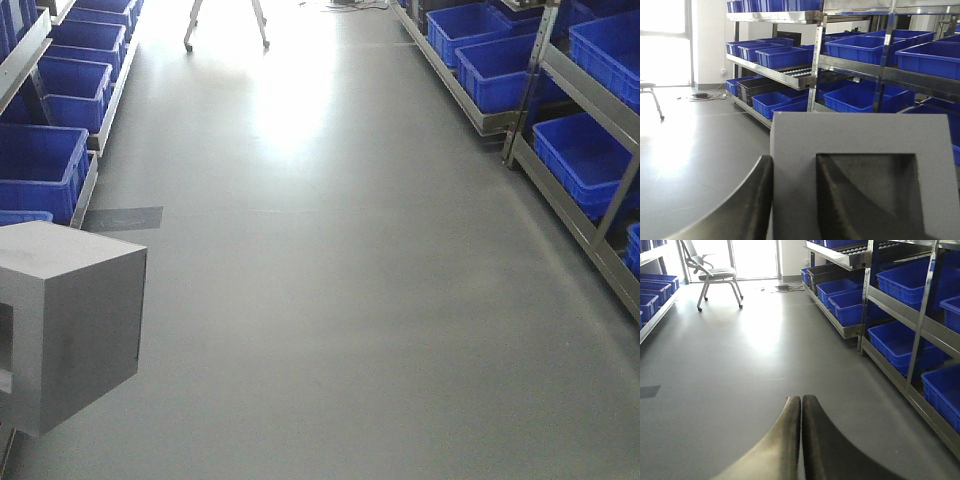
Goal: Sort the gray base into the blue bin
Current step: 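Drive down the aisle to the large blue bins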
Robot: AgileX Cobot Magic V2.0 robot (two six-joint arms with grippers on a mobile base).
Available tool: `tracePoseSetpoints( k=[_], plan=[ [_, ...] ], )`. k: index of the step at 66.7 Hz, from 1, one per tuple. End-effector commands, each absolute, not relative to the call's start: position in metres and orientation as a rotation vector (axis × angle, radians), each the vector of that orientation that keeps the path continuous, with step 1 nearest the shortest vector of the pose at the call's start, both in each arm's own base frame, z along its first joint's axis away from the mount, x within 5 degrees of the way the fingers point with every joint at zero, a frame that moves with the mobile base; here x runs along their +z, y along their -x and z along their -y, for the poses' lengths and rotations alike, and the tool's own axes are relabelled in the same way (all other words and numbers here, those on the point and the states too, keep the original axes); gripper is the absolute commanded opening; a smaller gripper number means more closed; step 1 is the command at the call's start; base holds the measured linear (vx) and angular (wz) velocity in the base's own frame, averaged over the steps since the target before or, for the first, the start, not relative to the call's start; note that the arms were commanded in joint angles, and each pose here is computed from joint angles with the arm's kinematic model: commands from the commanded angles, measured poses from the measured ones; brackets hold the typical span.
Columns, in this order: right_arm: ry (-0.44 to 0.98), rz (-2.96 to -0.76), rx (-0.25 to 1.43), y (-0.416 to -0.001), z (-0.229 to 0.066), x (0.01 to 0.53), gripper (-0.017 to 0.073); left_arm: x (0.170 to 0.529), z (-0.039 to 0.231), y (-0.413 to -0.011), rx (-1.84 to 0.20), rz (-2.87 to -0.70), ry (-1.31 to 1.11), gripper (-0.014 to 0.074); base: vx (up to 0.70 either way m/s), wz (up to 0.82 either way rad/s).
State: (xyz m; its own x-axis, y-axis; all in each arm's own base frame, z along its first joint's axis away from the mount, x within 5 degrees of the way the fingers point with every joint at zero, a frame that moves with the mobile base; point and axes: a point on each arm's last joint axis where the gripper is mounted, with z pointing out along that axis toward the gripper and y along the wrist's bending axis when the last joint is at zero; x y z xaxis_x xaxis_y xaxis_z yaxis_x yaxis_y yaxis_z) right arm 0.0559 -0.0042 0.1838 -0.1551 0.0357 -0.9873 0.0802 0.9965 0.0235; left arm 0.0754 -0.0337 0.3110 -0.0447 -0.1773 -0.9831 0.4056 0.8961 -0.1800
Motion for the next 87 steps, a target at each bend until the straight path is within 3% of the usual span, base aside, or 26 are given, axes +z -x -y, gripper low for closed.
tracePoseSetpoints(
  k=[1, 87],
  plan=[
    [-0.073, -1.675, -0.055, -0.0579, 0.0046, 0.1887, -0.0005, 0.3324, 0.0323, -0.0738, -0.510, -1.410, -0.150, 0.0002, 0.46, 0.06],
    [-0.073, -1.675, -0.055, -0.0579, 0.0046, 0.1887, -0.0005, 0.3324, 0.0323, -0.0738, -0.510, -1.410, -0.150, 0.0002, 0.45, 0.03]
  ],
)
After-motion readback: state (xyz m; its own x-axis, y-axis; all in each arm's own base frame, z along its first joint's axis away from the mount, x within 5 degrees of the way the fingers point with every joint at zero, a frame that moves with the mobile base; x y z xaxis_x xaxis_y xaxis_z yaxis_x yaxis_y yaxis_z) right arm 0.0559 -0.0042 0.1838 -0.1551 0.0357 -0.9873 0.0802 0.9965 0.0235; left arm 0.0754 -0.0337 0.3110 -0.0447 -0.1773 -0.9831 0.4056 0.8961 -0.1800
